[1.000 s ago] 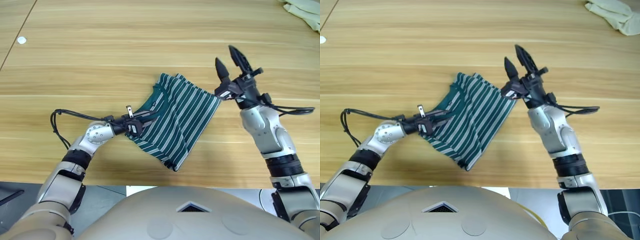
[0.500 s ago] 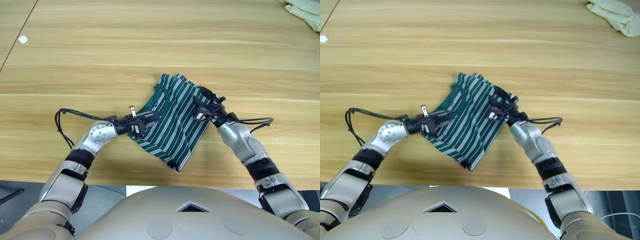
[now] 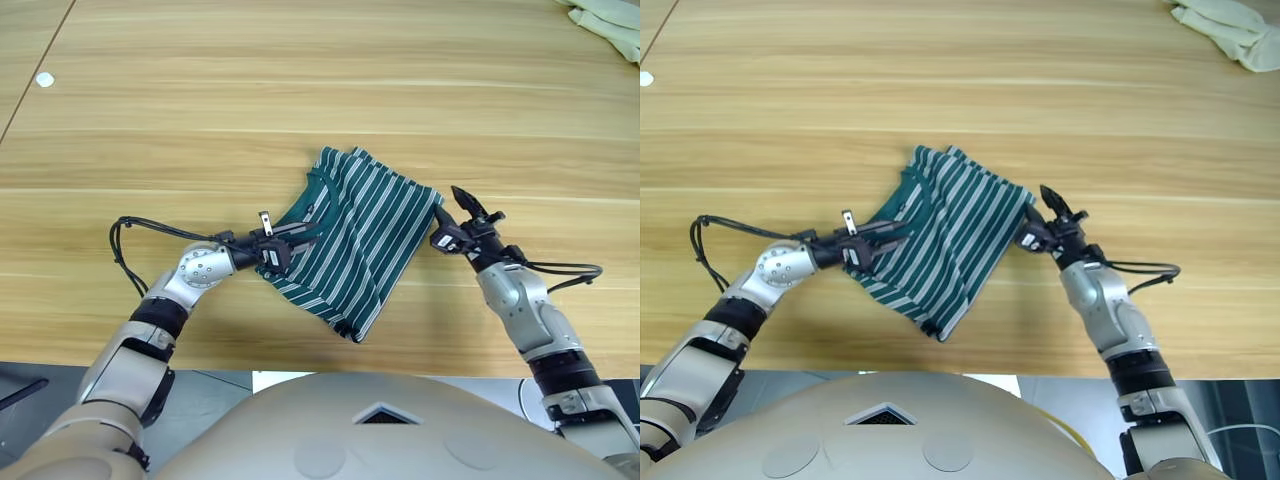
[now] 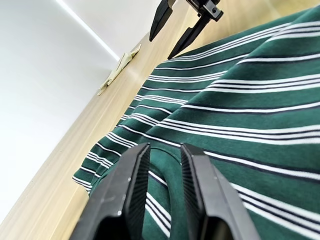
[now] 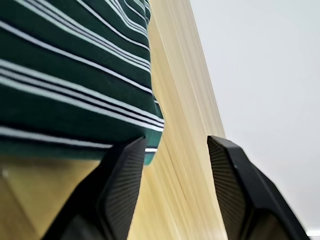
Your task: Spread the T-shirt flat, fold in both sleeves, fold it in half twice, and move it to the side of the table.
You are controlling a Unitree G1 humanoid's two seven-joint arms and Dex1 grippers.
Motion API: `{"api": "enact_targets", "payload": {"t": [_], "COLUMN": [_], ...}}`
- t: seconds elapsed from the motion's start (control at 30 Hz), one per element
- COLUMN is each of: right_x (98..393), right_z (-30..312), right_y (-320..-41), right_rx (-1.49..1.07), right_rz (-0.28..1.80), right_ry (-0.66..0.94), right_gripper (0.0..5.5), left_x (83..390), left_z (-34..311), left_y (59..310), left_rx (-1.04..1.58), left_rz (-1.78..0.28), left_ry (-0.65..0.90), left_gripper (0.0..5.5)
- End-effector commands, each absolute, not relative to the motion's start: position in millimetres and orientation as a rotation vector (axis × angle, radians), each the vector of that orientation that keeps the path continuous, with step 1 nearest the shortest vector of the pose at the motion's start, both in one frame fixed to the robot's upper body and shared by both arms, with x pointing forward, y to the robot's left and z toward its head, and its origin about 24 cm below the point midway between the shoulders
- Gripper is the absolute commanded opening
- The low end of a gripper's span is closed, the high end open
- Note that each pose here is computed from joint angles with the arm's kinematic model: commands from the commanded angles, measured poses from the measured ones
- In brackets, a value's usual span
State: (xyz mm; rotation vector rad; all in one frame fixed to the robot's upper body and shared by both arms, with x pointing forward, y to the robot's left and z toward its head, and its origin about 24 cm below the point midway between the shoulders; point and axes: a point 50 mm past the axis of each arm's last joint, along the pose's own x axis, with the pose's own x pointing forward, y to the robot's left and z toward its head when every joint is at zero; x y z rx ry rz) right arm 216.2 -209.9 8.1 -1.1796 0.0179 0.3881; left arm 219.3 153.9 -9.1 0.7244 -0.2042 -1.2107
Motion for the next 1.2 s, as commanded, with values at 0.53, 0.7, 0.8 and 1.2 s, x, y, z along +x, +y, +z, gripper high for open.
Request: {"api": "enact_targets", "payload": {"t": [0.53,0.7,0.8,1.2], "right_x": [220,212,219,233], "right_z": [1,-3,0,-1], "right_y": [-169,-187,-193,-256], "right_rx": [-1.246,-1.223,-1.221,-1.264], "right_rz": [0.574,0.520,0.482,0.295], "right_ry": [-0.062,0.016,0.028,0.193], "right_gripper": [2.25,2.25,2.25,2.25], "left_x": [175,172,169,149], "left_z": [-61,-61,-63,-75], "left_y": [149,154,156,157], "left_rx": [0.714,0.716,0.706,0.621], "left_rz": [-1.388,-1.380,-1.375,-1.370], "left_ry": [0.102,0.119,0.132,0.206], "left_gripper": [1.13,1.13,1.13,1.13]}}
